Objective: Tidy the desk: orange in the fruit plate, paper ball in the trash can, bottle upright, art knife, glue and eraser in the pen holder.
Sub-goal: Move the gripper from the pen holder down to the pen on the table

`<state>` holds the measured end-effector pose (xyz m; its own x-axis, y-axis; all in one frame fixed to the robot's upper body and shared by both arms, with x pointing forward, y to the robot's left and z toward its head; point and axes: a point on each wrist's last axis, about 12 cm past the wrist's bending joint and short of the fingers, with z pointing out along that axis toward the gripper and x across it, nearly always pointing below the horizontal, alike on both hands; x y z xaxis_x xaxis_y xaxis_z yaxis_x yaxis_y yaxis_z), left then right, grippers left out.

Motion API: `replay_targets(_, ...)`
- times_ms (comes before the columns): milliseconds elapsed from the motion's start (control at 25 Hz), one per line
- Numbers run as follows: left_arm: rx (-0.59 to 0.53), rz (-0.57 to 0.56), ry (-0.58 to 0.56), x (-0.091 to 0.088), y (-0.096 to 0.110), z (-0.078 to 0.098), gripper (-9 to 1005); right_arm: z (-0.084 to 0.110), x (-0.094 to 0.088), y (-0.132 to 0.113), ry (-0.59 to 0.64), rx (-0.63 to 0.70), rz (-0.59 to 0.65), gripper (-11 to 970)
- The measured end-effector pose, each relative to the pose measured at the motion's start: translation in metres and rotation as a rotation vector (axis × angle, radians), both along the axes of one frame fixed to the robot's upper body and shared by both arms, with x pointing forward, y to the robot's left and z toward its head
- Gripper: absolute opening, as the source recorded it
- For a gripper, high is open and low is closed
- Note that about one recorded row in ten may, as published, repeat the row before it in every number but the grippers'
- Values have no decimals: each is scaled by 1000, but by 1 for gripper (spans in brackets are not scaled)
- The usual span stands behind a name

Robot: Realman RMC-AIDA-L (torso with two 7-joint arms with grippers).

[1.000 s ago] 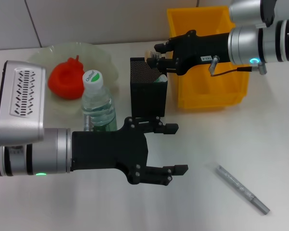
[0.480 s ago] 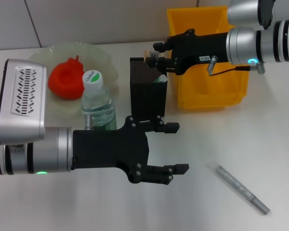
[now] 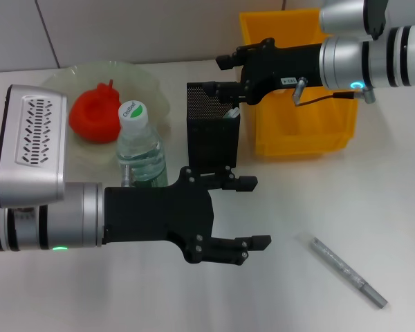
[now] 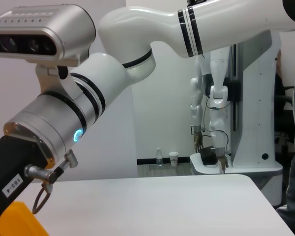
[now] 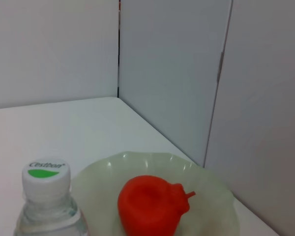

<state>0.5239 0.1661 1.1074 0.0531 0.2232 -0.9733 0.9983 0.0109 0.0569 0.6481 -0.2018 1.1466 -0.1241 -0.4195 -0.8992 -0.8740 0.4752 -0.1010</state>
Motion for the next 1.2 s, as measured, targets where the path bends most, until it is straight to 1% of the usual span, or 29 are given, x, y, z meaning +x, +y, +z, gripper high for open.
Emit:
replay_targets(120,2,5,-1,1,0,0,799,1,0,-3,-7,1,-7,558)
replay_targets(320,3,9,1,1,0,-1,799,3,-6,-13,-35,0,-28,664)
replay_targets(360,3,9,1,1,0,-1,799,3,-9,-16,-40,0,-30,663)
replay_targets(400,4,9,2,1,0,-1,799,3,-14,-20,-45,3,-26,662)
replay_targets(440,4,10,2,1,0,-1,799,3,-14,-20,-45,3,-26,661)
replay_targets(560,4,9,2,1,0,-1,799,4,-25,-28,-53,8,-10,657)
replay_targets(600,4,9,2,1,0,-1,799,6,-33,-35,-51,14,-4,660)
replay_targets(640,4,9,2,1,0,-1,799,6,-33,-35,-51,14,-4,663)
replay_targets(760,5,10,3,1,0,-1,799,7,-40,-43,-44,19,-13,673)
replay_targets(800,5,10,3,1,0,-1,799,7,-46,-50,-40,18,-24,676)
replay_targets(880,5,10,3,1,0,-1,799,7,-48,-53,-36,18,-30,682)
replay_targets(960,4,11,3,1,0,-1,799,6,-55,-58,-29,12,-38,689)
replay_targets(1000,4,11,3,1,0,-1,799,6,-62,-63,-19,6,-45,692)
replay_targets(1040,3,13,3,2,1,-1,799,6,-62,-63,-19,6,-45,724)
replay_targets(1120,3,17,3,2,2,-1,799,6,-68,-68,-15,-6,-56,788)
replay_targets(1200,4,18,3,2,2,-1,799,8,-80,-73,-11,-24,-72,788)
